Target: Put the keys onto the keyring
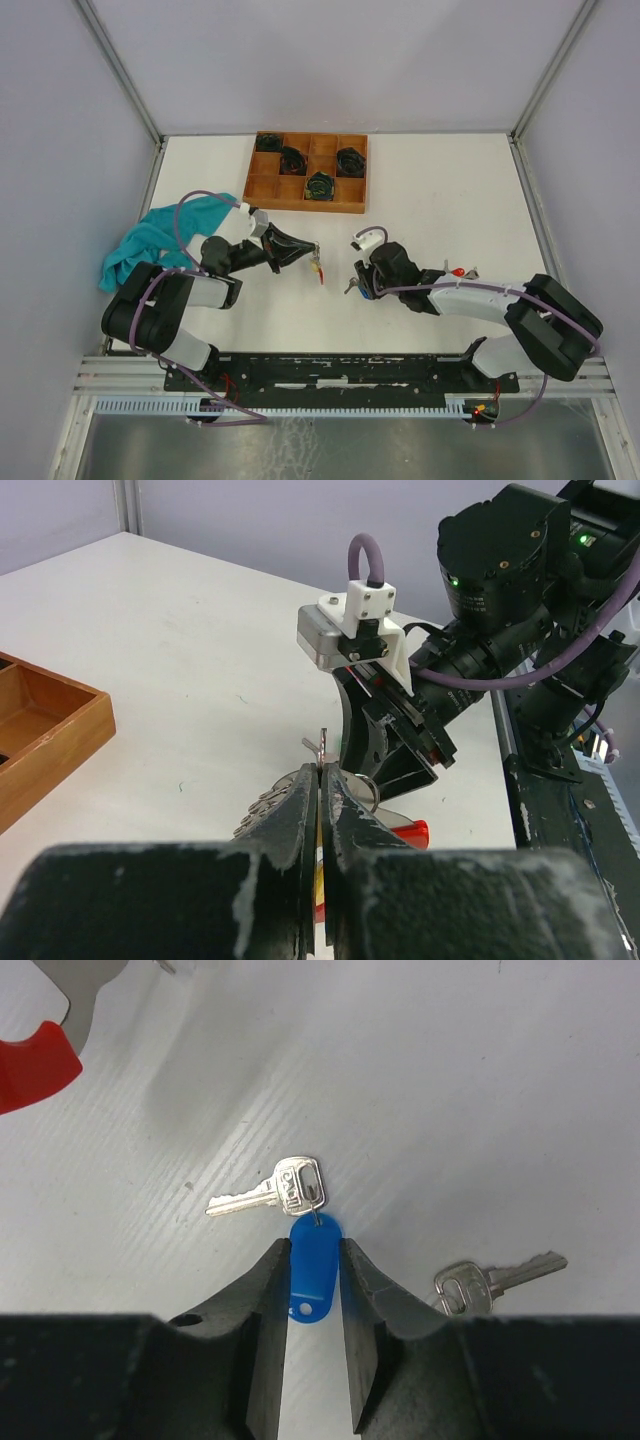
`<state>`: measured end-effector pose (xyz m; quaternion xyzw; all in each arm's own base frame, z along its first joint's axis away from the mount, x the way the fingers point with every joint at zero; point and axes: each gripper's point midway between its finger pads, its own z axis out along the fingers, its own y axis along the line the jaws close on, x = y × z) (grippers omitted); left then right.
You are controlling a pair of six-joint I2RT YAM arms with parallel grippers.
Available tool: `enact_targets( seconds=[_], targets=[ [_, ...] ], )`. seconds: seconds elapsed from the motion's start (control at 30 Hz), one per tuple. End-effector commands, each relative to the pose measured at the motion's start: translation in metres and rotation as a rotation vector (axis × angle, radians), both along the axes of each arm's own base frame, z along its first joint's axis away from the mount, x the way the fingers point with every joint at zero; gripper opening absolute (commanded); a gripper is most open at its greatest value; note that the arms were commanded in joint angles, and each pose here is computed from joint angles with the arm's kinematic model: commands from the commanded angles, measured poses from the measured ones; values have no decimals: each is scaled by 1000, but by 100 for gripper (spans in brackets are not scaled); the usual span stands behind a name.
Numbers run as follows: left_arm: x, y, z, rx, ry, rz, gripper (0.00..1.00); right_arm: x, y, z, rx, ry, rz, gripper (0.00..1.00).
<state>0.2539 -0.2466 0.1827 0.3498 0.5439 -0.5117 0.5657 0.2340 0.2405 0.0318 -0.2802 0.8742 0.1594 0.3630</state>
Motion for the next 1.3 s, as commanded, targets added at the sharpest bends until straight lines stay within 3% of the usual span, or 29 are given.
enact_targets(
  seconds=[0.0,1.0,1.27],
  targets=[
    [1,3,20,-48,-73,20,3,28,24,36,188,-136,-59,33],
    [0,2,19,-50,-67,6,3,16,11,-6,89,0,-118,23],
    [0,2,19,-51,-68,3,3,20,10,2,55,-11,-99,5]
  ],
)
